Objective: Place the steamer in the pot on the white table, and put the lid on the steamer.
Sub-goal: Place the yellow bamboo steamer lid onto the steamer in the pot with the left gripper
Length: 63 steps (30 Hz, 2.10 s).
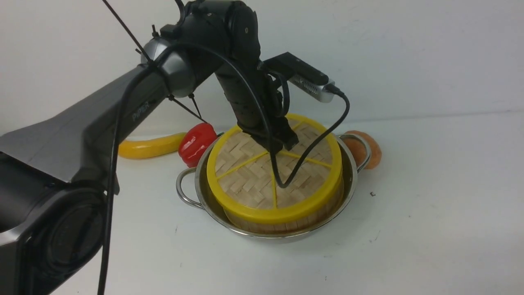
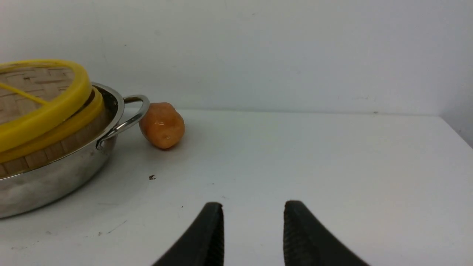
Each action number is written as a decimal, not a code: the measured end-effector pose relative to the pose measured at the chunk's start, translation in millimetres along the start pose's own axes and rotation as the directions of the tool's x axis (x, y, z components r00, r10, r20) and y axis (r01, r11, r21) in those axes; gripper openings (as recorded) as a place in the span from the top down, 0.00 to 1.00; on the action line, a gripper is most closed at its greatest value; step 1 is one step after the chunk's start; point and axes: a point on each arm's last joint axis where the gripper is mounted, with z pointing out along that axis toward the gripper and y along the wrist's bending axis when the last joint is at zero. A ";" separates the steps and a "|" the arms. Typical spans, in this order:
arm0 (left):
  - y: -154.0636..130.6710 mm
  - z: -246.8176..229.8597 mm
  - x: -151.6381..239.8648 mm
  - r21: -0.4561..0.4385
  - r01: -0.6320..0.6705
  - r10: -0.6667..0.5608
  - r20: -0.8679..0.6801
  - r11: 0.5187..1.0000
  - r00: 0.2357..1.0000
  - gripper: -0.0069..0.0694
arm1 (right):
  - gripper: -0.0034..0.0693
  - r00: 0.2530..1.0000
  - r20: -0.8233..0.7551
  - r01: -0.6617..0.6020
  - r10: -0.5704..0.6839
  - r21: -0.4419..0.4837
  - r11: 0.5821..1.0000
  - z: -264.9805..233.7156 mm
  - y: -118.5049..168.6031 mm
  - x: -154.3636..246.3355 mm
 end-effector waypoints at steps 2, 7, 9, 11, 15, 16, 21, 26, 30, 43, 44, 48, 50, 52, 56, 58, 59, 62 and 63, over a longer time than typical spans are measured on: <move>0.0 -0.8 0.1 -0.002 -0.001 0.001 0.000 1.000 1.000 0.75 | 0.61 1.000 0.000 0.000 0.000 0.000 1.000 0.0 0.0 0.0; 0.1 -1.0 0.2 -0.003 -0.004 0.004 0.000 1.000 1.000 0.75 | 0.61 1.000 0.000 0.000 0.000 0.000 1.000 0.0 0.0 0.0; 0.1 -1.0 0.2 -0.003 -0.012 0.012 0.000 1.000 1.000 0.75 | 0.61 1.000 0.000 0.000 0.000 0.000 1.000 0.0 0.0 0.0; 0.1 -1.0 0.2 -0.003 -0.020 0.020 0.000 1.000 1.000 0.75 | 0.61 1.000 0.000 0.000 0.000 0.000 1.000 0.0 0.0 0.0; 0.3 -1.0 0.2 -0.005 -0.026 0.026 -0.001 1.000 1.000 0.75 | 0.61 1.000 0.000 0.000 0.000 0.000 1.000 0.0 0.0 0.0; 0.4 -1.0 0.3 -0.006 -0.029 0.029 -0.001 1.000 1.000 0.75 | 0.61 1.000 0.000 0.000 0.000 0.000 1.000 0.0 0.0 0.0; 0.2 -0.8 -0.1 -0.004 -0.044 0.044 0.003 0.999 0.999 0.75 | 0.61 1.000 0.000 0.000 0.000 0.000 1.000 0.0 0.0 0.0; 0.8 -0.8 -1.5 -0.012 -0.050 0.050 0.019 0.999 0.999 0.75 | 0.61 1.000 0.000 0.000 0.000 0.000 1.000 0.0 0.0 0.0; 1.5 -0.8 -3.0 -0.020 -0.054 0.054 0.035 0.998 0.998 0.75 | 0.61 1.000 0.000 0.000 0.000 0.000 1.000 0.0 0.0 0.0; 3.2 12.1 -3.4 -0.019 -0.050 0.051 0.031 0.999 0.998 0.75 | 0.61 1.000 0.000 0.000 0.000 0.000 1.000 0.0 0.0 0.0; 3.6 13.0 -3.9 -0.021 -0.051 0.052 0.036 0.998 0.998 0.75 | 0.61 1.000 0.000 0.000 0.000 0.000 1.000 0.0 0.0 0.0; 4.2 14.5 -4.8 -0.026 -0.054 0.055 0.045 0.998 0.997 0.75 | 0.61 1.000 0.000 0.000 0.000 0.000 1.000 0.0 0.0 0.0; 4.1 15.0 -5.2 -0.029 -0.054 0.056 0.048 0.998 0.997 0.75 | 0.61 1.000 0.000 0.000 0.000 0.000 1.000 0.0 0.0 0.0; 3.9 15.1 -5.3 -0.031 -0.057 0.058 0.047 0.998 0.997 0.73 | 0.61 1.000 0.000 0.000 0.000 0.000 1.000 0.0 0.0 0.0; 5.3 14.8 -5.7 -0.047 -0.062 0.064 0.049 0.997 0.997 0.63 | 0.61 1.000 0.000 0.000 0.000 0.000 1.000 0.0 0.0 0.0; 6.5 14.5 -5.2 -0.060 -0.067 0.070 0.042 0.996 0.997 0.56 | 0.61 1.000 0.000 0.000 0.000 0.000 1.000 0.0 0.0 0.0; 7.2 14.3 -5.0 -0.067 -0.068 0.071 0.038 0.995 0.997 0.53 | 0.61 1.000 0.000 0.000 0.000 0.000 1.000 0.0 0.0 0.0; 8.8 13.9 -4.1 -0.082 -0.066 0.068 0.027 0.994 0.997 0.45 | 0.61 1.000 0.000 0.000 0.000 0.000 1.000 0.0 0.0 0.0; 9.2 13.9 -3.7 -0.088 -0.055 0.058 0.022 0.995 0.998 0.41 | 0.61 1.000 0.000 0.000 0.000 0.000 1.000 0.0 0.0 0.0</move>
